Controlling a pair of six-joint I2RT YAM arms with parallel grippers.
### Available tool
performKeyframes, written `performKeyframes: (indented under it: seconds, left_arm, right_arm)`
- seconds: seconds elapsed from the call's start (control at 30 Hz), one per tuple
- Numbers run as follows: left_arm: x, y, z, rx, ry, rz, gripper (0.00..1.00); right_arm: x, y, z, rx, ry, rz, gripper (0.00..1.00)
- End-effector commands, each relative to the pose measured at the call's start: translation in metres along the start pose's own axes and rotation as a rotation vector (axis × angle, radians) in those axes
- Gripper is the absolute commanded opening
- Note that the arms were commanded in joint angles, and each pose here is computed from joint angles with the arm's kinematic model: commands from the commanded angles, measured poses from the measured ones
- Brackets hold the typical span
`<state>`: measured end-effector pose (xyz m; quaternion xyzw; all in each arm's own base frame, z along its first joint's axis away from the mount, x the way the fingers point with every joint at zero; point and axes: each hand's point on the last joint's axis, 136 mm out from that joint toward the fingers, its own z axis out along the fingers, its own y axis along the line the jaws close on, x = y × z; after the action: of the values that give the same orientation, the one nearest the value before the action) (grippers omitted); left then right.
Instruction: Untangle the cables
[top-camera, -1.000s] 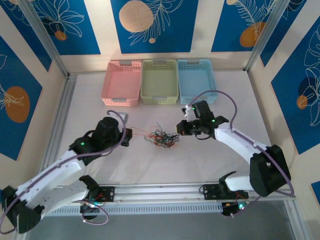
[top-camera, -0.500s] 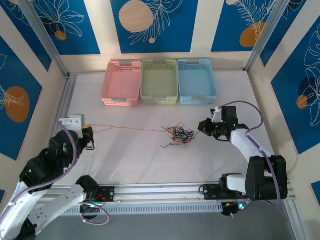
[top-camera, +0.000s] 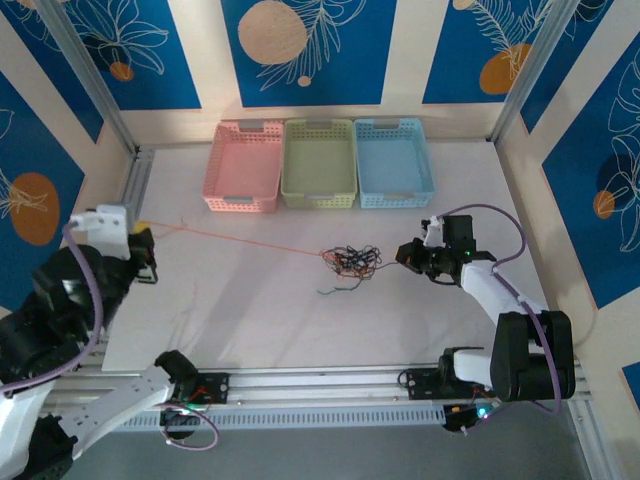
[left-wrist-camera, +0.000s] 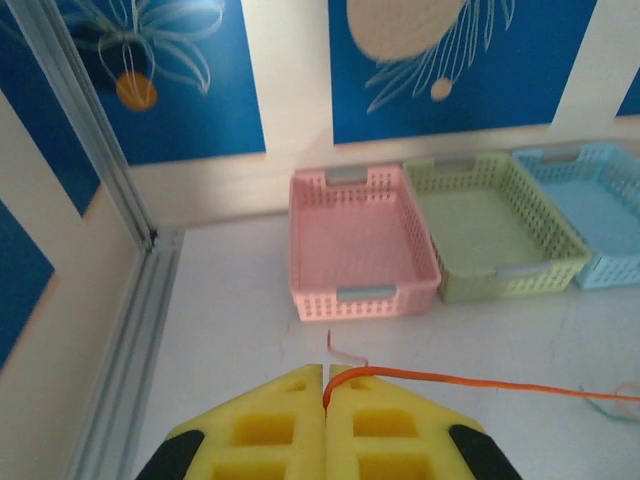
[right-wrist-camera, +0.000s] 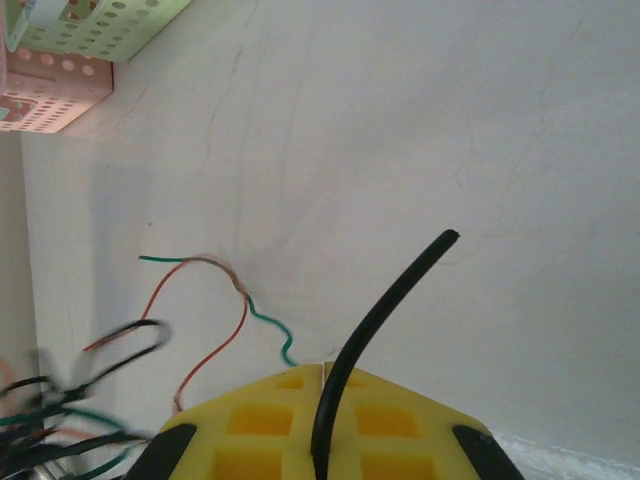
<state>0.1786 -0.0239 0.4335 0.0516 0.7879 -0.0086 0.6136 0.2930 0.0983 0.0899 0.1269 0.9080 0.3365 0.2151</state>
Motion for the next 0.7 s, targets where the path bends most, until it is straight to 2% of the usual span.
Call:
performKeyframes:
  seconds: [0.0,0.2,0.67]
  left_arm:
    - [-0.054,0.028,-0.027,-0.087,-0.152,-0.002,0.0]
    - [-0.098,0.038,-0.049,-0.093,-0.249,0.006,0.0]
    - [-0.143,0.046,-0.069,-0.106,-0.349,0.027,0.0]
  right_arm:
    - [-0.005,-0.027,-0.001,0.103,-0.046,0.029,0.0]
    - [-0.007,-0.033,-0.003,0.126,-0.054,0.048,0.0]
    - [-0.012,-0.056,-0.009,0.197,-0.085,0.118,0.0]
